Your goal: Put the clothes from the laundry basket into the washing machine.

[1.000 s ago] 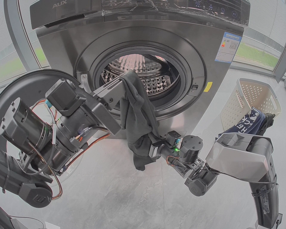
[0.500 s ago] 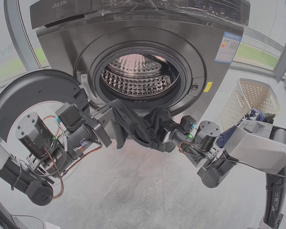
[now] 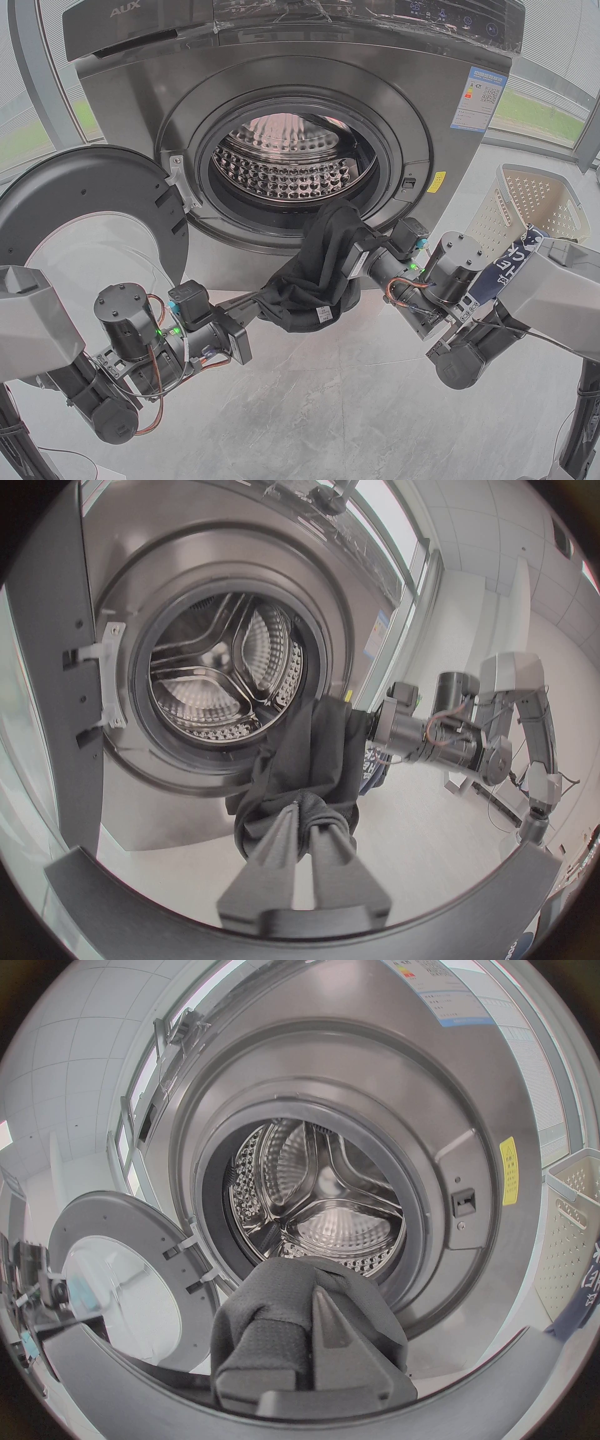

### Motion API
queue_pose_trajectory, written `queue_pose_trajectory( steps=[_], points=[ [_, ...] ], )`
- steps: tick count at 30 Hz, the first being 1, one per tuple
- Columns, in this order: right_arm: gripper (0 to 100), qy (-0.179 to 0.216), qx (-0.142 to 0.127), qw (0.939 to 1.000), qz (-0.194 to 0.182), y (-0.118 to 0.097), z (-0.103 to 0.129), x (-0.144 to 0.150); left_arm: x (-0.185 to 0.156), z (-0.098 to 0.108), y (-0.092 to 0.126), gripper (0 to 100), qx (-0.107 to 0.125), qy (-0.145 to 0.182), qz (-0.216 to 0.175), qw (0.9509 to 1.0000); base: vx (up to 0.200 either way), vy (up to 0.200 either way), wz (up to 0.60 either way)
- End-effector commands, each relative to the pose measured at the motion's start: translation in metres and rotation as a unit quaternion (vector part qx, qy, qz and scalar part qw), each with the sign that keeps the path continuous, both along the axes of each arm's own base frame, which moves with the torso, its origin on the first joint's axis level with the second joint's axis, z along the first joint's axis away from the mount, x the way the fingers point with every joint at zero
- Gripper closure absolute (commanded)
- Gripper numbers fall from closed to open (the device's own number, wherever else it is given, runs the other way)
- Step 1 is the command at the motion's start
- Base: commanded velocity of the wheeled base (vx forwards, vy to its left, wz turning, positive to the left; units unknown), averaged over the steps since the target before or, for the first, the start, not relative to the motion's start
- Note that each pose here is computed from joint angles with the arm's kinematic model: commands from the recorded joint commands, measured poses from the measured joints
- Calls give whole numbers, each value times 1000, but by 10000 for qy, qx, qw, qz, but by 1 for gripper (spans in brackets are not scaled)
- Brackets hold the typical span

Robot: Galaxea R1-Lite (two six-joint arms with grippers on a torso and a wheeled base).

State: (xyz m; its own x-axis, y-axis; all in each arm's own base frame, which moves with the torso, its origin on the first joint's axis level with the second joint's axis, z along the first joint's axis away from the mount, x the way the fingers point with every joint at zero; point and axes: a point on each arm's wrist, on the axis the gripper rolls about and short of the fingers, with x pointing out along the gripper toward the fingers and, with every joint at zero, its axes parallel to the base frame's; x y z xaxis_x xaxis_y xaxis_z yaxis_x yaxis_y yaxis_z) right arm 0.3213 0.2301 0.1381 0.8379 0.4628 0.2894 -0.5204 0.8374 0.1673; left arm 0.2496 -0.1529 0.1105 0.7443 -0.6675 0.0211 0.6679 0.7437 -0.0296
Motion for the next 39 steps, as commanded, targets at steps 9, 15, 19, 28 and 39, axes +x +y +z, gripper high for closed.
queue_pose_trajectory(
  steps=[9,15,19,28,39],
  points=[
    [100,-100,74,9999,12,-1,10,-4,-12,-43,6,0,561,798,-24,9952,0,0,0],
    [100,-112,83,9999,12,-1,11,-3,-22,-65,13,0,1037,1093,-149,9885,0,0,0],
    [100,-160,106,9998,1,-2,14,-3,-29,-74,16,0,1254,1244,-347,9837,0,0,0],
    [100,-163,132,9997,137,3,18,-14,-17,-65,7,0,1069,941,-390,9890,0,0,0],
    [100,-153,118,9996,219,7,20,-20,33,-23,-29,0,162,-103,-376,9991,0,0,0]
  ],
)
